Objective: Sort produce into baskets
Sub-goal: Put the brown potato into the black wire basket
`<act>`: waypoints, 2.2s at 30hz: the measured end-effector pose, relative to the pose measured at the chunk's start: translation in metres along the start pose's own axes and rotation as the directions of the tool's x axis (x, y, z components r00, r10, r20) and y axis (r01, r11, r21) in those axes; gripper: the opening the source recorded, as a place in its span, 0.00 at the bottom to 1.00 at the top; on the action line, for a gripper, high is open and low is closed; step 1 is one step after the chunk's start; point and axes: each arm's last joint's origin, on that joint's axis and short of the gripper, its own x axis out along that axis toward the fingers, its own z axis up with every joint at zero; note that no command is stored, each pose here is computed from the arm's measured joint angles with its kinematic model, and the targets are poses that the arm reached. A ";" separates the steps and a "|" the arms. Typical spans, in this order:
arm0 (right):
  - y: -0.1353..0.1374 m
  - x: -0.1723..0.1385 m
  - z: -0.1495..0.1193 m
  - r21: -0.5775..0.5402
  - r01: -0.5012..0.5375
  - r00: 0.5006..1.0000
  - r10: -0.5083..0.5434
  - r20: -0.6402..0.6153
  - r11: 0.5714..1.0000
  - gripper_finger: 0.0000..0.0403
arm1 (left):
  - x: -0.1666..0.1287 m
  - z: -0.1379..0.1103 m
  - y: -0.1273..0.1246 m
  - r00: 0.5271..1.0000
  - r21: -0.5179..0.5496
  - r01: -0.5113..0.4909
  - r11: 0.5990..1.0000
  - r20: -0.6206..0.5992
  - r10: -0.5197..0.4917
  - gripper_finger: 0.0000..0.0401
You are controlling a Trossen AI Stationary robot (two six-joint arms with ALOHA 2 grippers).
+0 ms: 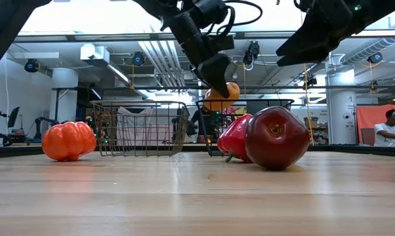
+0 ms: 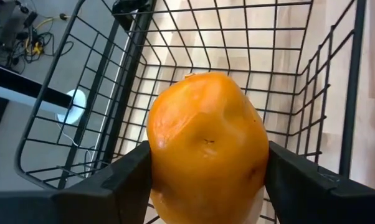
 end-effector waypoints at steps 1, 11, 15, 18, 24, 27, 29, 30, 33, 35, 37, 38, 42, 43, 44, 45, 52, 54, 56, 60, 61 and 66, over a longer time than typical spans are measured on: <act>0.000 0.000 0.000 0.000 0.000 1.000 0.000 0.000 1.000 0.81 | 0.000 0.000 0.000 1.000 0.000 0.000 1.000 0.000 0.000 0.62; 0.000 0.000 0.000 -0.001 -0.002 1.000 0.002 0.000 1.000 0.81 | 0.000 0.000 0.000 1.000 -0.003 0.001 1.000 0.001 -0.001 0.73; 0.000 0.000 0.000 -0.005 -0.002 1.000 0.002 0.000 1.000 0.81 | 0.000 0.000 0.000 1.000 -0.003 0.001 1.000 0.000 -0.001 0.73; 0.000 0.000 0.000 -0.006 -0.002 1.000 0.002 0.000 1.000 0.81 | 0.000 0.000 0.000 1.000 -0.003 0.001 1.000 0.000 -0.001 0.73; 0.000 0.000 0.000 -0.009 -0.002 1.000 0.002 0.001 1.000 0.81 | 0.000 0.000 0.000 1.000 -0.004 0.001 1.000 0.000 -0.001 0.72; 0.000 0.000 0.000 -0.010 -0.003 1.000 0.003 0.000 1.000 0.81 | 0.000 0.000 0.000 1.000 -0.011 0.001 1.000 -0.001 -0.001 0.72; 0.000 0.000 0.000 -0.010 -0.003 1.000 0.003 0.000 1.000 0.81 | 0.000 0.000 0.000 1.000 -0.020 0.001 1.000 0.000 -0.001 0.72; 0.000 0.000 0.000 -0.010 -0.003 1.000 0.003 0.000 1.000 0.81 | 0.000 0.000 0.000 1.000 -0.027 0.001 1.000 0.002 0.000 0.72; 0.000 0.000 0.000 -0.011 -0.004 1.000 0.004 0.000 1.000 0.81 | 0.000 0.000 0.000 1.000 -0.041 0.003 0.999 0.006 -0.003 0.72; 0.000 0.000 0.000 -0.011 -0.004 1.000 0.004 0.000 1.000 0.81 | 0.000 0.000 -0.001 1.000 -0.047 0.017 0.999 0.010 -0.017 0.72; 0.000 0.000 0.000 -0.011 -0.004 1.000 0.004 0.000 1.000 0.81 | 0.000 0.000 -0.001 1.000 -0.053 0.025 0.998 0.011 -0.025 0.72; 0.000 0.000 0.000 -0.011 -0.005 1.000 0.005 0.000 1.000 0.81 | 0.000 0.000 -0.001 1.000 -0.054 0.026 0.998 0.011 -0.025 0.72; 0.000 0.000 0.000 -0.011 -0.005 1.000 0.005 0.000 1.000 0.81 | 0.000 0.000 -0.001 1.000 -0.058 0.026 0.998 0.010 -0.025 0.72; 0.000 0.000 0.000 -0.011 -0.005 1.000 0.005 0.000 1.000 0.81 | 0.000 0.000 -0.001 1.000 -0.058 0.026 0.998 0.010 -0.025 0.72; 0.000 0.000 0.000 -0.011 -0.005 1.000 0.005 0.000 1.000 0.81 | 0.000 0.000 -0.001 1.000 -0.058 0.026 0.998 0.010 -0.025 0.72; 0.000 0.000 0.000 -0.011 -0.005 1.000 0.005 0.000 1.000 0.81 | 0.000 0.000 -0.001 1.000 -0.058 0.028 0.998 0.011 -0.027 0.72; 0.000 0.000 0.000 -0.011 -0.005 1.000 0.005 0.000 1.000 0.81 | 0.000 0.001 -0.003 0.997 -0.064 0.078 0.995 0.023 -0.076 0.72; 0.000 0.000 0.000 -0.011 -0.005 1.000 0.005 0.000 1.000 0.81 | 0.000 0.001 -0.003 0.997 -0.056 0.078 0.995 0.022 -0.077 0.72; 0.000 0.000 0.000 -0.011 -0.005 1.000 0.005 0.000 1.000 0.81 | 0.000 0.001 -0.003 0.997 -0.050 0.078 0.996 0.022 -0.077 0.72; 0.000 0.000 0.000 -0.011 -0.005 1.000 0.005 0.000 1.000 0.81 | 0.000 0.000 -0.003 0.997 -0.032 0.079 0.996 0.015 -0.078 0.73; 0.000 0.000 0.000 -0.011 -0.005 1.000 0.005 0.000 1.000 0.81 | 0.000 0.000 -0.003 0.997 -0.031 0.079 0.996 0.014 -0.078 0.73; 0.000 0.000 0.000 -0.011 -0.005 1.000 0.005 0.000 1.000 0.81 | 0.000 0.000 -0.003 0.997 -0.032 0.078 0.996 0.015 -0.078 0.75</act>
